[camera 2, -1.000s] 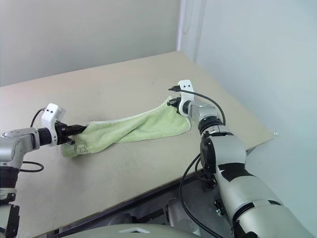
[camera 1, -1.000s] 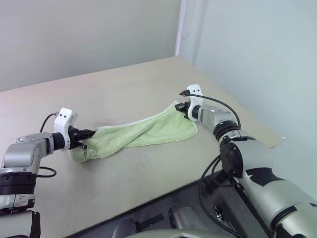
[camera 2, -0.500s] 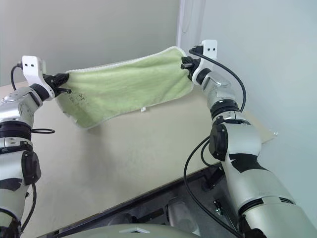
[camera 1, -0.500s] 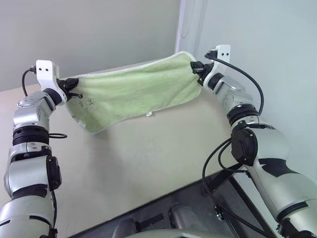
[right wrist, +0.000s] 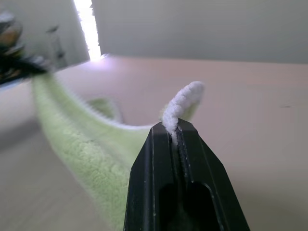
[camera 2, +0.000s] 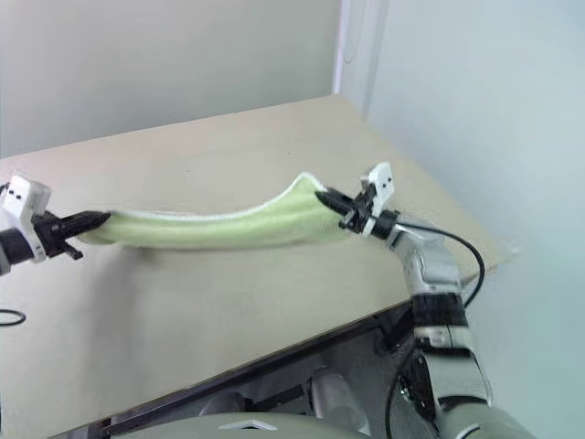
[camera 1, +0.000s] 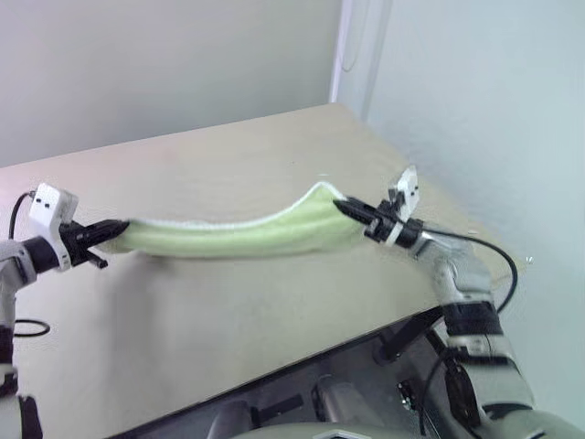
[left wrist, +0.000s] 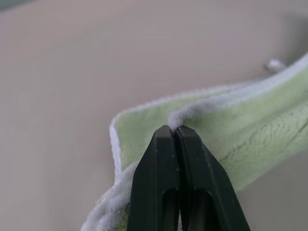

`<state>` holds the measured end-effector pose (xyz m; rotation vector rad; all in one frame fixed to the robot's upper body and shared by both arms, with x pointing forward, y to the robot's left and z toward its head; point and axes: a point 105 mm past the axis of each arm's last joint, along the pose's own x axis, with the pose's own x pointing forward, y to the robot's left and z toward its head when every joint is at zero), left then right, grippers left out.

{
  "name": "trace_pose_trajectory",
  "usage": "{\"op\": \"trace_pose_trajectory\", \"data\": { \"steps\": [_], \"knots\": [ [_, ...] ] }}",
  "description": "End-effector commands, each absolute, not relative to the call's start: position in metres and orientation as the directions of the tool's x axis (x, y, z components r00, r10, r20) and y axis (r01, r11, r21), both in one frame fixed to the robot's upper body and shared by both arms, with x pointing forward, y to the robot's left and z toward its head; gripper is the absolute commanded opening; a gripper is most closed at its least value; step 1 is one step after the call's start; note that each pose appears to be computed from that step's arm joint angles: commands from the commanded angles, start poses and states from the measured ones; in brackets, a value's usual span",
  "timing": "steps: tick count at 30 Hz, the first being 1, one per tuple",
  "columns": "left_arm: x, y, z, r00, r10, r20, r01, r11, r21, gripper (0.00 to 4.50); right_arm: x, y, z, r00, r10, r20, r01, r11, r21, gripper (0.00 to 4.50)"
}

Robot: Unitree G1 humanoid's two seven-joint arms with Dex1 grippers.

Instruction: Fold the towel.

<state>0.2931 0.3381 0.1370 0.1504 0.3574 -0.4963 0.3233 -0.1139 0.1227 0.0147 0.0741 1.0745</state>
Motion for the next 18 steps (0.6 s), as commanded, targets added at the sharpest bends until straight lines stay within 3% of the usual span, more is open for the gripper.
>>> {"op": "trace_pose_trajectory", "data": {
  "steps": [1,5,6,9,13,18],
  "knots": [
    [0.290,0.334,0.153,0.831,-0.445,-0.333,0.498,0.862,0.091,0.00,0.292,-0.098,0.098,0.328,0.926,-0.186,-0.924,0.355,0.140,0.04],
    [0.295,0.325,0.144,0.822,-0.457,-0.341,0.511,0.855,0.087,0.00,0.293,-0.096,0.079,0.341,0.899,-0.276,-0.897,0.399,0.190,0.04],
    [0.297,0.322,0.145,0.821,-0.463,-0.333,0.515,0.854,0.081,0.00,0.294,-0.096,0.079,0.341,0.895,-0.289,-0.895,0.403,0.193,0.23],
    [0.300,0.318,0.144,0.816,-0.474,-0.330,0.524,0.848,0.078,0.00,0.294,-0.101,0.074,0.348,0.874,-0.340,-0.891,0.421,0.170,1.06],
    [0.300,0.317,0.140,0.809,-0.476,-0.344,0.531,0.843,0.084,0.00,0.297,-0.110,0.081,0.362,0.859,-0.362,-0.881,0.442,0.167,2.52],
    [0.301,0.317,0.138,0.809,-0.473,-0.349,0.532,0.842,0.089,0.00,0.311,-0.111,0.094,0.387,0.830,-0.401,-0.839,0.498,0.220,2.52]
  ]
}}
